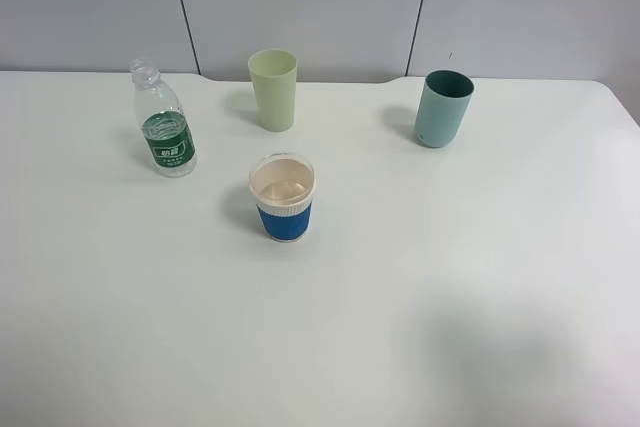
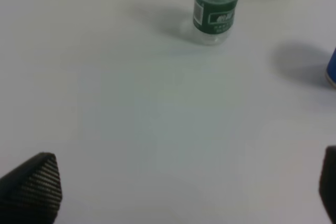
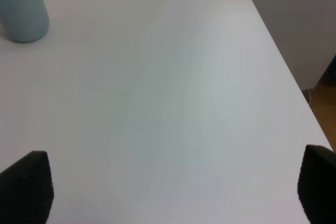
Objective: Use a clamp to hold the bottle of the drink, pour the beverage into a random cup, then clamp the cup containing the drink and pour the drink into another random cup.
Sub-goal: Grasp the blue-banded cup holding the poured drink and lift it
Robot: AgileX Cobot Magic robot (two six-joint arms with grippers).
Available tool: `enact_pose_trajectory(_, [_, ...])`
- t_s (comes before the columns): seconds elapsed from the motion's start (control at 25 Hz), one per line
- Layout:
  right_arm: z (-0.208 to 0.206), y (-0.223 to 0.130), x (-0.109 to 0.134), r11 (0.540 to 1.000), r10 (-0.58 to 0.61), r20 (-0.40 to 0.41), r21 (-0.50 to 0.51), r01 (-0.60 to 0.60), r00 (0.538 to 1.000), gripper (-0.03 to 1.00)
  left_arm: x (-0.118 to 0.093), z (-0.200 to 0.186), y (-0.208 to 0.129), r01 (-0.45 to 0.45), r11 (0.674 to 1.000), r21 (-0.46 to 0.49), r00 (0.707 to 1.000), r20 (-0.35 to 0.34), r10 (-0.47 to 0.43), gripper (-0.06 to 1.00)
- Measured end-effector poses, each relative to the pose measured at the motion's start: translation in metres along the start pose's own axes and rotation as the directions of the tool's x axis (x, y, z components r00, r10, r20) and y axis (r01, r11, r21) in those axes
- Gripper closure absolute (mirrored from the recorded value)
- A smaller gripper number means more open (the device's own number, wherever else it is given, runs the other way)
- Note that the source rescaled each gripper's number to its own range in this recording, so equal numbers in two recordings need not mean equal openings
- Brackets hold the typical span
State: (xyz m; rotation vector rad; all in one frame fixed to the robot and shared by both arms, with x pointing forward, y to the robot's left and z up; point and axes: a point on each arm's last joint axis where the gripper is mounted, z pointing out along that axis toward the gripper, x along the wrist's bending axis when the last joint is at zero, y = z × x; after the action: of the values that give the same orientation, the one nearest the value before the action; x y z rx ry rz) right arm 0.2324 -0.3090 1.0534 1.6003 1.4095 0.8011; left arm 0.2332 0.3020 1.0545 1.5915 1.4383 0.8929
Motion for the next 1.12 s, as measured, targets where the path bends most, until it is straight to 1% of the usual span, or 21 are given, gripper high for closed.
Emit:
enact_pose_trajectory(0.32, [0.0, 0.0, 0.0, 1.0, 0.0, 0.0, 0.0, 0.0, 1.0, 0.17, 0.0, 0.0, 0.0, 0.002, 1.0, 0.0, 1.0, -0.003, -0.002, -0.06])
enact_pose_trajectory(0.52, [0.0, 0.0, 0.0, 1.0, 0.0, 0.0, 0.0, 0.0, 1.0, 0.17, -0.0004, -0.0001, 0.0, 0.031, 1.0, -0.002, 0.997, -0.064, -0.031, -0.06])
enact_pose_trajectory(0.6, [0.0, 0.0, 0.0, 1.0, 0.0, 0.0, 0.0, 0.0, 1.0, 0.17, -0.0005, -0.0001, 0.0, 0.037, 0.999, -0.002, 0.996, -0.076, -0.037, -0.06])
enact_pose_trajectory(1.12, [0.0, 0.0, 0.0, 1.0, 0.0, 0.0, 0.0, 0.0, 1.0, 0.17, -0.0005, -0.0001, 0.0, 0.038, 0.999, -0.002, 0.996, -0.079, -0.038, -0.06])
